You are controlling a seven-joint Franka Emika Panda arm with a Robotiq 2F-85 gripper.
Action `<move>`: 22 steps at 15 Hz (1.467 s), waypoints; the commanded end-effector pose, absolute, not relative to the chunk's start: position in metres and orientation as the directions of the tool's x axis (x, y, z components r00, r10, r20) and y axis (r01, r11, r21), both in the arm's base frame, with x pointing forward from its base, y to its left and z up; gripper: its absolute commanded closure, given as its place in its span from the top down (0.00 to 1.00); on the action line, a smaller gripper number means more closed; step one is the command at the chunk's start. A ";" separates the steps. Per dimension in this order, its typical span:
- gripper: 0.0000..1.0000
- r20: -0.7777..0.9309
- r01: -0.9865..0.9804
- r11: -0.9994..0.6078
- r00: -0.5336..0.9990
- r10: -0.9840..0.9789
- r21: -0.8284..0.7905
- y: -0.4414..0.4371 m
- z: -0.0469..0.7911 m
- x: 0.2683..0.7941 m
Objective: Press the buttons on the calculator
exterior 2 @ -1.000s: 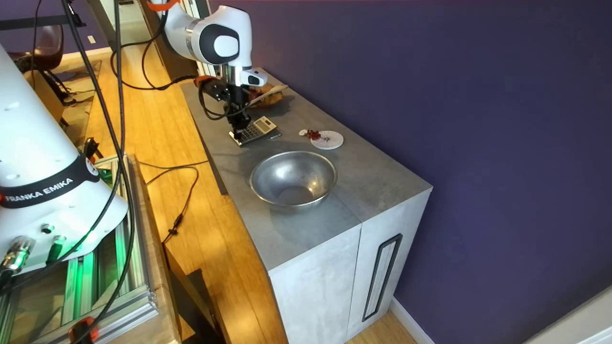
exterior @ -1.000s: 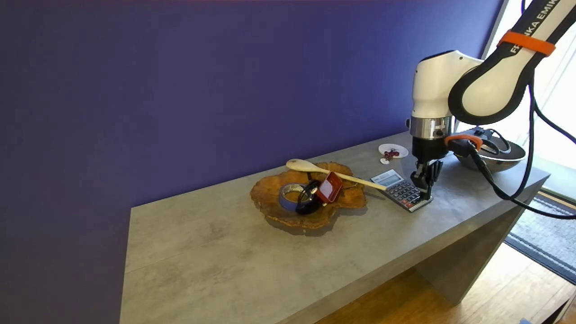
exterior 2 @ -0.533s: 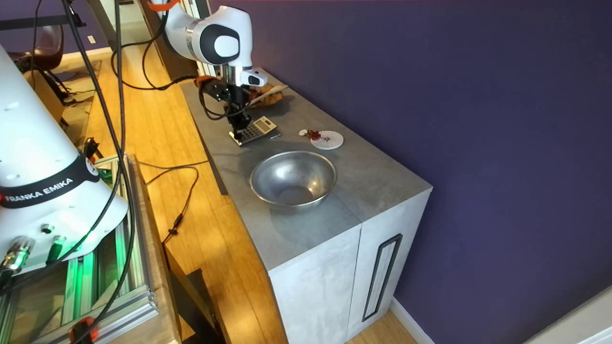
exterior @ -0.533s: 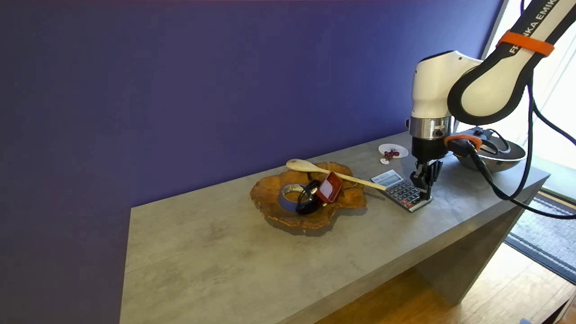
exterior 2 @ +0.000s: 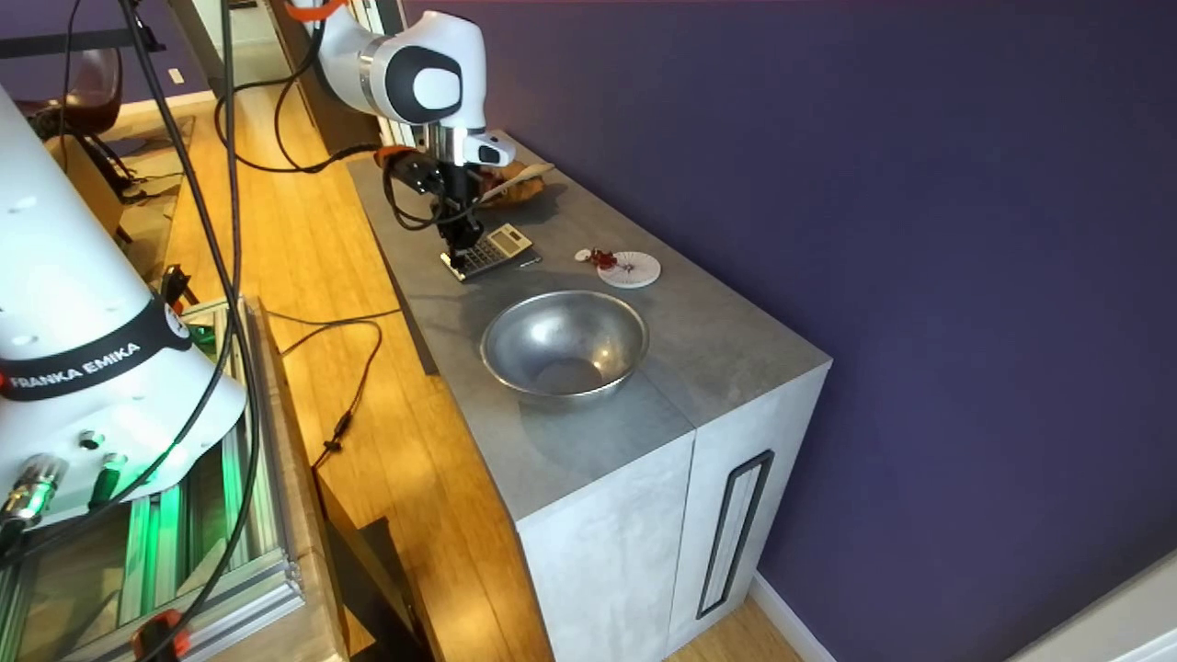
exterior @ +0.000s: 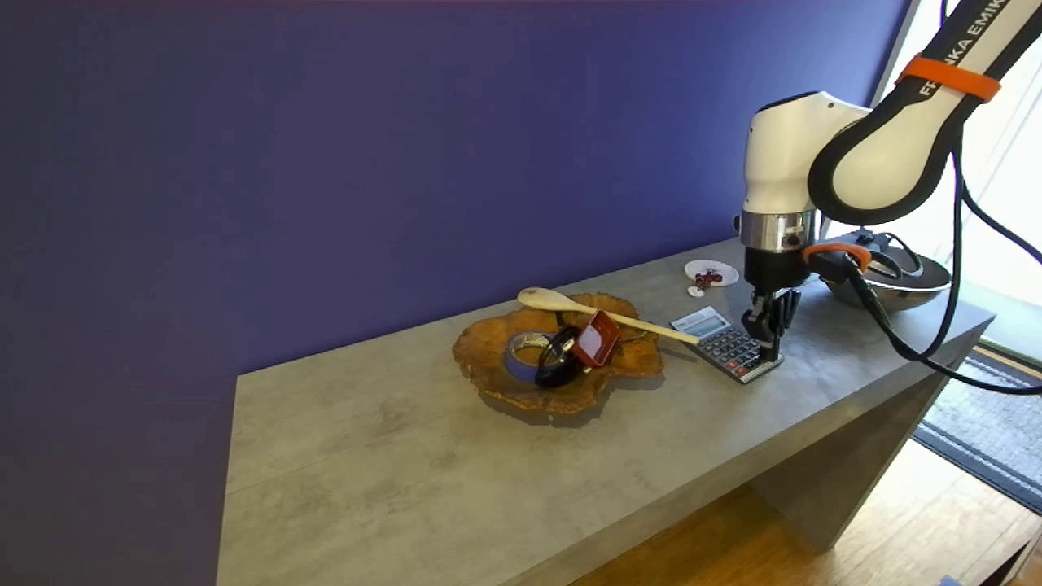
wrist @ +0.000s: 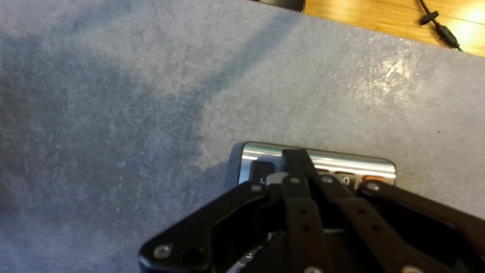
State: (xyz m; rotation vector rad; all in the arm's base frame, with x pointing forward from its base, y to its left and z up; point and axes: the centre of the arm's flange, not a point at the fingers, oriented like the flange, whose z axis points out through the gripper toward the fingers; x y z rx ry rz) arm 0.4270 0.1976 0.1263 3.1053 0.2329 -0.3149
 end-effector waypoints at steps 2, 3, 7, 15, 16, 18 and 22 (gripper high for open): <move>0.00 -0.190 0.139 -0.990 0.972 0.136 0.005 0.188 0.149 0.421; 0.00 -0.181 0.139 -0.990 0.974 0.135 0.008 0.187 0.157 0.420; 0.00 -0.141 0.143 -0.990 0.980 0.142 -0.004 0.191 0.185 0.421; 0.66 -0.099 0.163 -0.986 0.981 0.164 -0.021 0.205 0.229 0.413; 0.74 -0.095 0.165 -0.986 0.982 0.166 -0.021 0.206 0.233 0.411; 0.87 -0.086 0.169 -0.985 0.982 0.170 -0.019 0.209 0.242 0.408; 1.00 -0.064 0.171 -0.985 0.983 0.172 -0.017 0.213 0.259 0.404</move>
